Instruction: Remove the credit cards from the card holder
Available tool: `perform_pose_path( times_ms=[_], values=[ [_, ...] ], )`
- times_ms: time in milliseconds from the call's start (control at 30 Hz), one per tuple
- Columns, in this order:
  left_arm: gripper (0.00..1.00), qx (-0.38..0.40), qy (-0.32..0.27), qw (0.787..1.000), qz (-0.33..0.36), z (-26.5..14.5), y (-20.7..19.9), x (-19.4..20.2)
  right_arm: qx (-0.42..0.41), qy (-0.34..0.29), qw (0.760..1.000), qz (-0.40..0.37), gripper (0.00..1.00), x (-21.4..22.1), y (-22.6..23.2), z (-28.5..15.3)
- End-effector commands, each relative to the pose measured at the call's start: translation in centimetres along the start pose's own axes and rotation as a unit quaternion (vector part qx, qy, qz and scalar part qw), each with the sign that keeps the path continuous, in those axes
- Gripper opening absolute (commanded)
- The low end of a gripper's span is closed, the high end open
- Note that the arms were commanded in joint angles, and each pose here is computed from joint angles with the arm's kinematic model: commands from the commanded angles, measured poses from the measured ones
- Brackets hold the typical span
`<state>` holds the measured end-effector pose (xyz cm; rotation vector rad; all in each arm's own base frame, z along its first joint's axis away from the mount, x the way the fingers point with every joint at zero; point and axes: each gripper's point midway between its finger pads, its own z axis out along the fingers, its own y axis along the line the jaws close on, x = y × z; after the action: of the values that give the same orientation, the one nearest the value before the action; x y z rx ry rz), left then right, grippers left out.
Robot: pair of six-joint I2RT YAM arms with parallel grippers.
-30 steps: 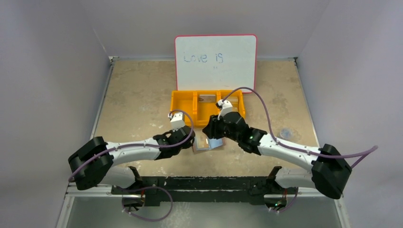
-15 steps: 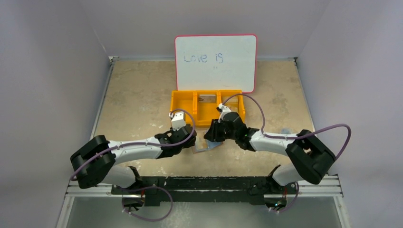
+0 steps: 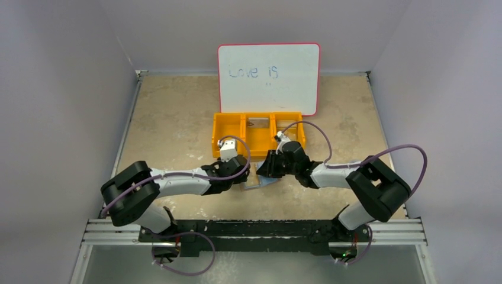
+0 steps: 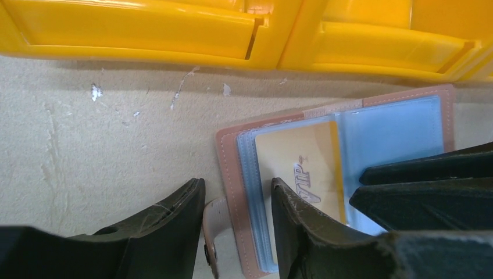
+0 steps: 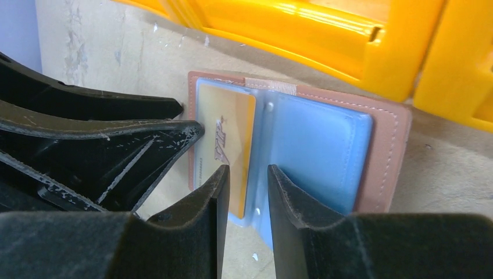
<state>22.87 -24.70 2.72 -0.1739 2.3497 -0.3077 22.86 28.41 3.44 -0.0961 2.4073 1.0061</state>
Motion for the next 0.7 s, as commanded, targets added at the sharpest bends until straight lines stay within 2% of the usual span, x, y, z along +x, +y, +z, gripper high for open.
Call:
perform_pose_path(
  times_ms=[0, 267, 433, 667],
  values=[
    [0.44, 0.022, -0.011, 1.0, -0.006, 0.3, -1.6, -0.8, -0.026, -0.016, 0.999, 0.014, 0.33, -0.8, 0.7, 0.0],
    [0.37, 0.002, 0.013, 1.0, 0.007, 1.1, -0.4, 1.0, -0.023, -0.002, 0.999, 0.037, 0.31, -0.1, -0.1, 0.6],
    [0.27, -0.006, 0.026, 1.0, 0.015, 1.5, 0.1, 1.9, -0.046, 0.009, 0.997, 0.059, 0.28, 0.5, -0.2, 0.8],
    [0.16, -0.009, 0.032, 0.999, 0.018, 1.6, 0.4, 2.3, -0.077, 0.012, 0.993, 0.09, 0.16, 0.6, 0.2, 0.9]
  ],
)
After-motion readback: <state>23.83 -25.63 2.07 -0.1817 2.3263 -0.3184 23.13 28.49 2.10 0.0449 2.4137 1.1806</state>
